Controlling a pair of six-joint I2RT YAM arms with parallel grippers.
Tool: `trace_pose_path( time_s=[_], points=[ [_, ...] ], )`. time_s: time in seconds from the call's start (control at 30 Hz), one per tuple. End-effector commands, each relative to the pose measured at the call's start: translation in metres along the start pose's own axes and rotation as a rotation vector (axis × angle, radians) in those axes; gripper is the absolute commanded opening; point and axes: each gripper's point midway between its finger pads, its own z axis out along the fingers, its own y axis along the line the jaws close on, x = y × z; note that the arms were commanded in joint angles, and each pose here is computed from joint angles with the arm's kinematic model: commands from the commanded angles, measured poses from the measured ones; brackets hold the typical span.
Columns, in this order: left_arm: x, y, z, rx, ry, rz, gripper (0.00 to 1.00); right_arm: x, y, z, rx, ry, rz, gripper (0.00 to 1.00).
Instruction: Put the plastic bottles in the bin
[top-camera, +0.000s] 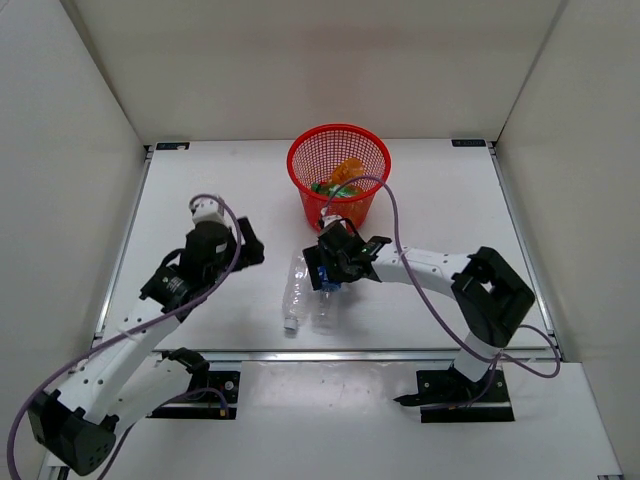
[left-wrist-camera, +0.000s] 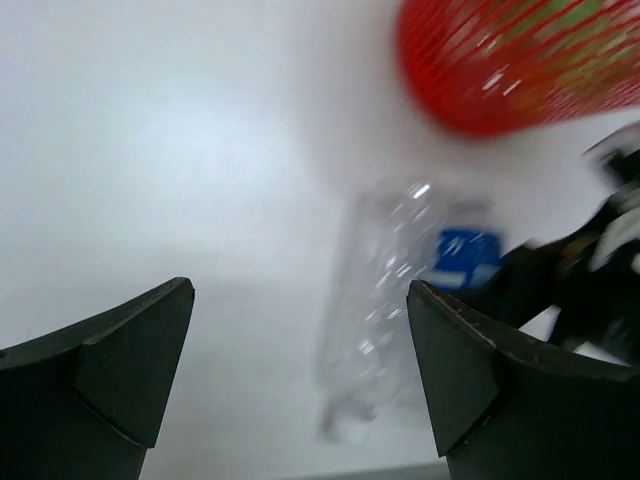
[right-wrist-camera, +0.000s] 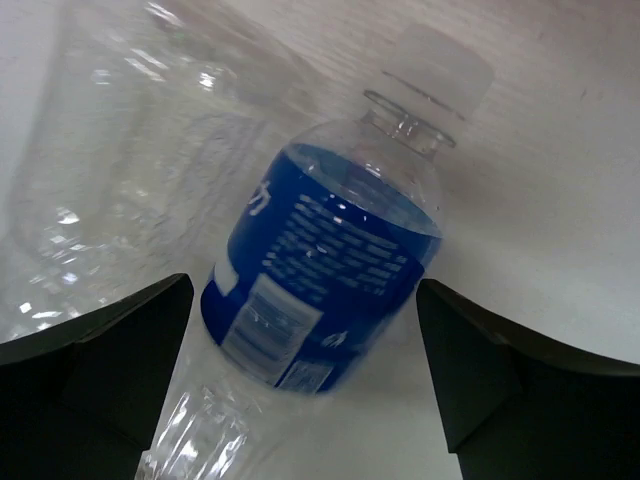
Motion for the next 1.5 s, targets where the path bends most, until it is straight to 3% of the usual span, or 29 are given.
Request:
trace_pose_path(
  time_s=[0.0, 0.03, 0.17, 0.23, 0.33, 0.43, 0.5, 0.53, 0.63, 0.67, 0.73, 0.83, 0.93, 1.0, 1.13, 1.2, 1.3, 1.47],
  points=[
    [0.054, 0.039, -0.022, -0.067, 0.146, -0.061, 0.99, 0.007, -0.004, 0.014, 0.045, 0.008, 0.052, 0.9],
    [0.056, 0.042, -0.024, -0.07, 0.15, -0.071, 0.99, 0.01, -0.003, 0.013, 0.06, 0.02, 0.052, 0.86],
    [0.061, 0.056, -0.031, -0.085, 0.157, -0.081, 0.99, 0.029, -0.02, 0.001, 0.164, 0.052, 0.065, 0.44],
    [0.064, 0.054, -0.029, -0.071, 0.167, -0.063, 0.99, 0.023, -0.028, -0.018, 0.191, 0.027, 0.111, 0.29],
    [0.067, 0.046, -0.023, -0.05, 0.19, -0.036, 0.98, 0.025, -0.056, -0.057, 0.273, 0.014, 0.151, 0.22],
    [0.075, 0.038, -0.014, -0.018, 0.233, 0.001, 0.99, 0.021, -0.096, -0.104, 0.326, -0.024, 0.229, 0.22],
    [0.08, 0.034, -0.007, 0.002, 0.264, 0.033, 0.99, 0.003, -0.137, -0.134, 0.341, -0.077, 0.323, 0.22],
    [0.083, 0.032, -0.002, 0.012, 0.287, 0.042, 0.99, -0.022, -0.138, -0.154, 0.286, -0.147, 0.296, 0.22],
    [0.086, 0.02, 0.006, 0.033, 0.311, 0.065, 0.99, -0.111, -0.165, -0.212, 0.292, -0.396, 0.227, 0.24],
    [0.085, 0.017, 0.008, 0.042, 0.311, 0.067, 0.99, -0.125, -0.168, -0.211, 0.311, -0.401, 0.168, 0.24],
    [0.083, 0.012, 0.012, 0.06, 0.31, 0.055, 0.98, -0.2, -0.154, -0.247, 0.289, -0.577, 0.054, 0.25],
    [0.081, 0.006, 0.015, 0.076, 0.309, 0.046, 0.98, -0.271, -0.124, -0.25, 0.155, -0.723, -0.034, 0.29],
    [0.084, 0.004, 0.018, 0.08, 0.323, 0.06, 0.99, -0.312, -0.095, -0.224, 0.05, -0.771, -0.104, 0.36],
    [0.092, -0.003, 0.02, 0.107, 0.356, 0.081, 0.99, -0.326, -0.086, -0.187, 0.022, -0.75, -0.13, 0.41],
    [0.107, -0.015, 0.027, 0.141, 0.428, 0.154, 0.99, -0.35, -0.079, -0.163, 0.042, -0.77, -0.147, 0.48],
    [0.112, -0.021, 0.031, 0.148, 0.461, 0.21, 0.99, -0.355, -0.081, -0.145, 0.047, -0.746, -0.152, 0.69],
    [0.12, -0.035, 0.034, 0.191, 0.485, 0.263, 0.99, -0.352, -0.074, -0.152, -0.001, -0.743, -0.156, 0.99],
    [0.139, -0.048, 0.046, 0.236, 0.534, 0.308, 0.99, -0.34, -0.084, -0.184, 0.016, -0.742, -0.143, 0.99]
  ],
)
